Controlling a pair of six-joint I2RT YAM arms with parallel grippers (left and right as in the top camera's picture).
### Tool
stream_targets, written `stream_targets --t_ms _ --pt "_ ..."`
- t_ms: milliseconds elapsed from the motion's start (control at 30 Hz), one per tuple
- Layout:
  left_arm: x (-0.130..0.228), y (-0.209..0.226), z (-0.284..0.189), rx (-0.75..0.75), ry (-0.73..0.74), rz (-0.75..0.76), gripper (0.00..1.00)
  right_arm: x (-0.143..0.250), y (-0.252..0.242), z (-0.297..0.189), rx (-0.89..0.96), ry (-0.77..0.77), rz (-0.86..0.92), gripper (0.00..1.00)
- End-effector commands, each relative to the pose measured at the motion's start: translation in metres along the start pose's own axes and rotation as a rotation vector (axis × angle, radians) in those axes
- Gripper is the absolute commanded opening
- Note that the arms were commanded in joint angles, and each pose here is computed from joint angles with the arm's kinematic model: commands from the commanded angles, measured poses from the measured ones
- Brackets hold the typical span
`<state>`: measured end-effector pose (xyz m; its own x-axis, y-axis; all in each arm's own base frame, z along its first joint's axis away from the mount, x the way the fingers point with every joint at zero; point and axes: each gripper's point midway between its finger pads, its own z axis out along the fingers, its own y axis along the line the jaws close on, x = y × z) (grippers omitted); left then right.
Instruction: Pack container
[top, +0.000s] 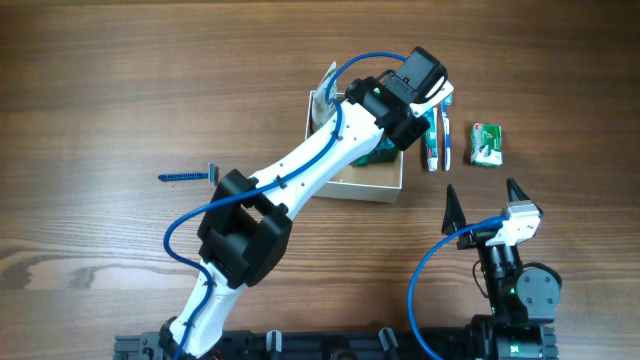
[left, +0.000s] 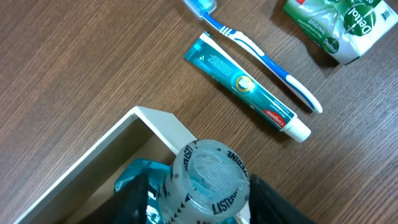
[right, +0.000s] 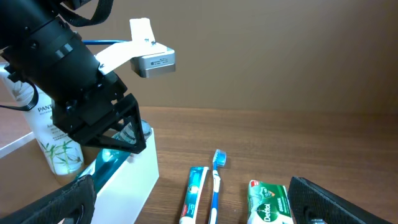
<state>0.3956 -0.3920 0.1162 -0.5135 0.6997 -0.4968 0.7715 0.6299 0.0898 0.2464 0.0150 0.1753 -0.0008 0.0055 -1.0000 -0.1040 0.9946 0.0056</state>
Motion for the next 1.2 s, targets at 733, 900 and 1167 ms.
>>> stream_targets --t_ms 733,900,1167 --pt "-0.006 0.004 0.002 -0.014 -0.017 0.007 0.31 -0.002 0.003 0.000 -0.015 -0.009 -0.004 1.00" --pt "-0.010 0.009 0.001 -0.039 -0.032 0.005 0.31 -0.002 0.003 0.000 -0.015 -0.009 -0.004 1.00" --pt "-0.029 0.020 -0.020 -0.075 -0.106 -0.010 0.31 -0.002 0.003 0.000 -0.015 -0.009 -0.004 1.00"
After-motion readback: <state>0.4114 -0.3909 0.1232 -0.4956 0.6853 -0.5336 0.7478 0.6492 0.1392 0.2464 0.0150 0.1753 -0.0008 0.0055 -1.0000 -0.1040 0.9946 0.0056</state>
